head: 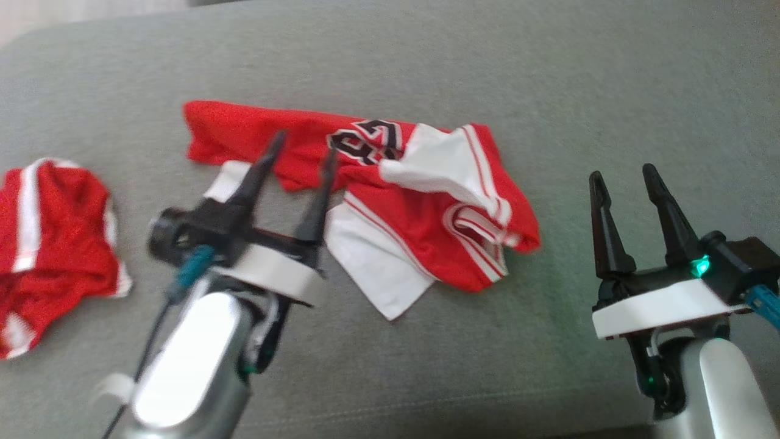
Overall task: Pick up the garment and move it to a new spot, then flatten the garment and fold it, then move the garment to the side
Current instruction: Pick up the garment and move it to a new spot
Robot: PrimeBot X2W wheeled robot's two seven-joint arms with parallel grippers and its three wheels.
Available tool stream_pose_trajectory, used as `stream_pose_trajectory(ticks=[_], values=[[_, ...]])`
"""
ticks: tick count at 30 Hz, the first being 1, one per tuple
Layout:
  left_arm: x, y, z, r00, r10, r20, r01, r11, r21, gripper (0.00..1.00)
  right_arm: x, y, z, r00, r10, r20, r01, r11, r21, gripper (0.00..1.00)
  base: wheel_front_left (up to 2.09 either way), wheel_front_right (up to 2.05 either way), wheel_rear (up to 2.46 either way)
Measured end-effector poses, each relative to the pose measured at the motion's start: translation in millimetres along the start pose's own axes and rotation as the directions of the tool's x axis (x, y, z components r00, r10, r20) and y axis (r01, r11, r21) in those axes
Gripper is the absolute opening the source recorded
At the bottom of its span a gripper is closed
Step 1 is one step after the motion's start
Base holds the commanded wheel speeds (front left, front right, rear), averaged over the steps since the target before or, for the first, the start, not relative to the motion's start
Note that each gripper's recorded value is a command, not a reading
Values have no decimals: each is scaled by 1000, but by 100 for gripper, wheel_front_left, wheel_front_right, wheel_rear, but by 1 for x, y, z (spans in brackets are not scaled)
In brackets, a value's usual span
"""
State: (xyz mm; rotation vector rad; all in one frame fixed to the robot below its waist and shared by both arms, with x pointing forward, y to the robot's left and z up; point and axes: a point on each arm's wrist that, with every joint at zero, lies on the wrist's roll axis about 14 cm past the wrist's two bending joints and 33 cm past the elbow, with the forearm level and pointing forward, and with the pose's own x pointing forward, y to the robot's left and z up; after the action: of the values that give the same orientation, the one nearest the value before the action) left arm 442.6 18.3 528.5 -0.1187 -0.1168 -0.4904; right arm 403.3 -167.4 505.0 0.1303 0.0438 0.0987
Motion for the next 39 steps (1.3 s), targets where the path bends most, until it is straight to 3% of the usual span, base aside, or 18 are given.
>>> stream_pose_trajectory(ticks=[5,12,21,39], values=[[-33,60,11,978,206,15,-206,978,16,100,3,19,2,998,55,-4,-55,998,-8,100,0,0,0],[-76,110,28,931,363,45,-364,930,41,100,1,31,2,996,88,-13,-88,996,-16,100,0,0,0],[-112,102,14,930,367,-9,-366,929,56,100,-22,26,-6,996,69,-50,-70,997,-22,100,0,0,0],[-121,89,4,941,335,-45,-330,940,80,100,-32,27,-2,997,67,-47,-68,997,-24,100,0,0,0]])
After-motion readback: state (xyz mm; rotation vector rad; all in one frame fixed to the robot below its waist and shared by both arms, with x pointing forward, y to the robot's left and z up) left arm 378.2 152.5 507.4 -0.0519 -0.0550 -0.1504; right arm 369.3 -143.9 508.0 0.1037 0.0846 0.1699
